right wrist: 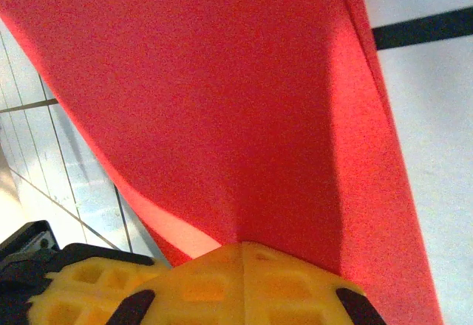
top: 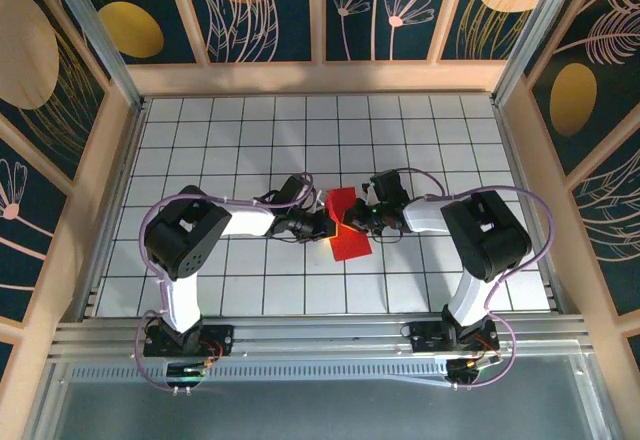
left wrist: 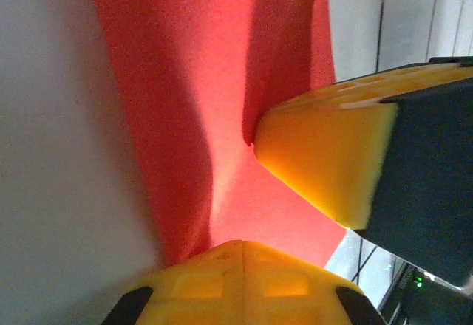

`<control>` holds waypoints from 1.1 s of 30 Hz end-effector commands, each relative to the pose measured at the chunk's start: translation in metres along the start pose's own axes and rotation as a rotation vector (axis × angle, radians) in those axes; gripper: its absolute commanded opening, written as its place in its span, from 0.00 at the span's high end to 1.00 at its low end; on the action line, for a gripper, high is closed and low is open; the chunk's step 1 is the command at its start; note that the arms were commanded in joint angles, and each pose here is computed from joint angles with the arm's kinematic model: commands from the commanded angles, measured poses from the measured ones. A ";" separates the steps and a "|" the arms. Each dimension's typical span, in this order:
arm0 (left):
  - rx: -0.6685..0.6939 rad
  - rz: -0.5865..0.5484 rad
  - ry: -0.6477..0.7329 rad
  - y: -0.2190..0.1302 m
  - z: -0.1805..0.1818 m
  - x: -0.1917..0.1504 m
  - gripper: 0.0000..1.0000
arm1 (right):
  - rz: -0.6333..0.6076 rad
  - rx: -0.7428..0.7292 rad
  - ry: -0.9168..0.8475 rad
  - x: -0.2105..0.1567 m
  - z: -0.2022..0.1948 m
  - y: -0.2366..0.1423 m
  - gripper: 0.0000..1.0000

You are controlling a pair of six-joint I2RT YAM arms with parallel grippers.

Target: Fold a paper plane with a square sheet of paper (fold left side to right side)

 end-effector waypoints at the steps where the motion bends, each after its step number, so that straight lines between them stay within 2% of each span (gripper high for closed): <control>1: 0.016 -0.010 -0.009 0.007 0.000 0.005 1.00 | 0.007 -0.201 0.095 -0.011 -0.054 0.007 1.00; 7: 0.094 0.017 -0.037 0.010 0.012 -0.006 1.00 | 0.001 -0.133 0.066 -0.007 -0.032 0.002 1.00; 12: 0.119 0.030 -0.038 0.012 0.013 -0.013 1.00 | -0.044 -0.079 0.020 0.007 0.003 -0.014 0.91; 15: 0.122 0.029 -0.038 0.013 0.012 -0.013 1.00 | -0.086 -0.074 -0.009 0.012 0.014 -0.029 0.90; 17: 0.125 0.031 -0.034 0.013 0.012 -0.013 1.00 | -0.093 -0.086 -0.018 0.010 0.013 -0.037 0.90; 22: 0.131 0.033 -0.025 0.012 0.010 -0.012 1.00 | -0.051 -0.089 0.001 -0.015 -0.002 -0.048 1.00; 27: 0.134 0.033 -0.022 0.011 0.010 -0.012 1.00 | 0.021 -0.068 0.026 -0.040 -0.012 -0.039 1.00; 33: 0.129 0.029 -0.021 0.010 0.008 -0.011 1.00 | 0.046 -0.136 0.048 -0.049 -0.031 -0.023 1.00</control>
Point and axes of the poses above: each hand's point on the last joint's axis, 136 mm out from that joint toward the fingers, its own y axis out along the fingers, its own z axis along the line the jaws close on, x = y × z, the point moved 2 cm from there along -y, back along the fingers, and after that the axes turned 15 degrees about y, right-handed, at the moved point
